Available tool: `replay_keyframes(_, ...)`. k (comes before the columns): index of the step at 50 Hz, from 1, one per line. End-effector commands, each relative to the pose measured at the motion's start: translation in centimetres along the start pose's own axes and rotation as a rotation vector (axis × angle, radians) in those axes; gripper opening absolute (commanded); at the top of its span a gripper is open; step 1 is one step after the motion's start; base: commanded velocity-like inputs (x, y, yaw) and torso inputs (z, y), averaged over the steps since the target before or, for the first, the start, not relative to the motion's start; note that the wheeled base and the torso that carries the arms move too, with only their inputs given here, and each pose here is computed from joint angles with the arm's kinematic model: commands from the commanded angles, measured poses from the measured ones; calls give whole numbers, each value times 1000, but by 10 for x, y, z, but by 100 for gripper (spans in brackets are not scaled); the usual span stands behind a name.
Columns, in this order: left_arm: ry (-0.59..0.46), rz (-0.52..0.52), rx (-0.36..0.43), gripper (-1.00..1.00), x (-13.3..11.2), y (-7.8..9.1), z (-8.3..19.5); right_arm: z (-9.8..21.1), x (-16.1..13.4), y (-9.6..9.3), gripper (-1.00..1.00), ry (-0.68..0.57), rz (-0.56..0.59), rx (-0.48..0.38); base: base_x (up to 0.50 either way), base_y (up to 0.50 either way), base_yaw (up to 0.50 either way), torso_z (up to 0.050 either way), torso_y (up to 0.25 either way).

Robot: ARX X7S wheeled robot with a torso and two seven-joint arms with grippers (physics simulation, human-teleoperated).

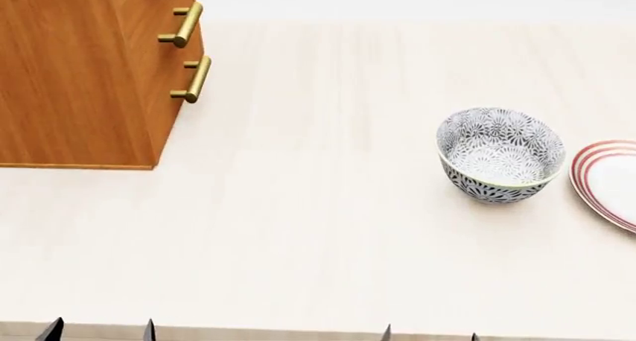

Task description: Put the bowl on top of the cabinet.

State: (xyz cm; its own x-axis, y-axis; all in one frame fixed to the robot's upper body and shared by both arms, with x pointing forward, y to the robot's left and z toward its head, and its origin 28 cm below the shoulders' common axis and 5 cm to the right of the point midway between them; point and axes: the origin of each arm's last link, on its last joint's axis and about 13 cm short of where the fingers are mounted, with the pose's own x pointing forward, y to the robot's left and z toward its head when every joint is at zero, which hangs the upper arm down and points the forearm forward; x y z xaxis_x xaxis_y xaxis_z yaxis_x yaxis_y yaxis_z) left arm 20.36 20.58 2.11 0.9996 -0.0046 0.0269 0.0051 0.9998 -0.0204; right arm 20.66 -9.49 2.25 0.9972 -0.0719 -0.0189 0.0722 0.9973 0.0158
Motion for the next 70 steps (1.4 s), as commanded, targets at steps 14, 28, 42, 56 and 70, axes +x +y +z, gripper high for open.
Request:
replay_keyframes(14, -139, 31, -44, 100, -52, -5, 60, 54, -68, 4, 100, -279, -174, -2, 0, 0, 0, 0, 0)
replay_keyframes(28, -262, 29, 2, 100, -55, 0, 57, 50, -69, 6, 100, -323, -188, -53, 0, 0, 0, 0, 0)
replay_keyframes(42, -301, -13, -40, 100, -58, 3, 56, 49, -69, 7, 100, -321, -177, -56, 0, 0, 0, 13, 0)
replay_keyframes(56, -293, -15, -40, 100, -57, 4, 55, 49, -69, 6, 100, -321, -180, -56, 0, 0, 0, 50, 0)
replay_keyframes(70, -293, -21, -39, 100, -57, 3, 54, 49, -69, 6, 100, -324, -176, -59, 0, 0, 0, 50, 0)
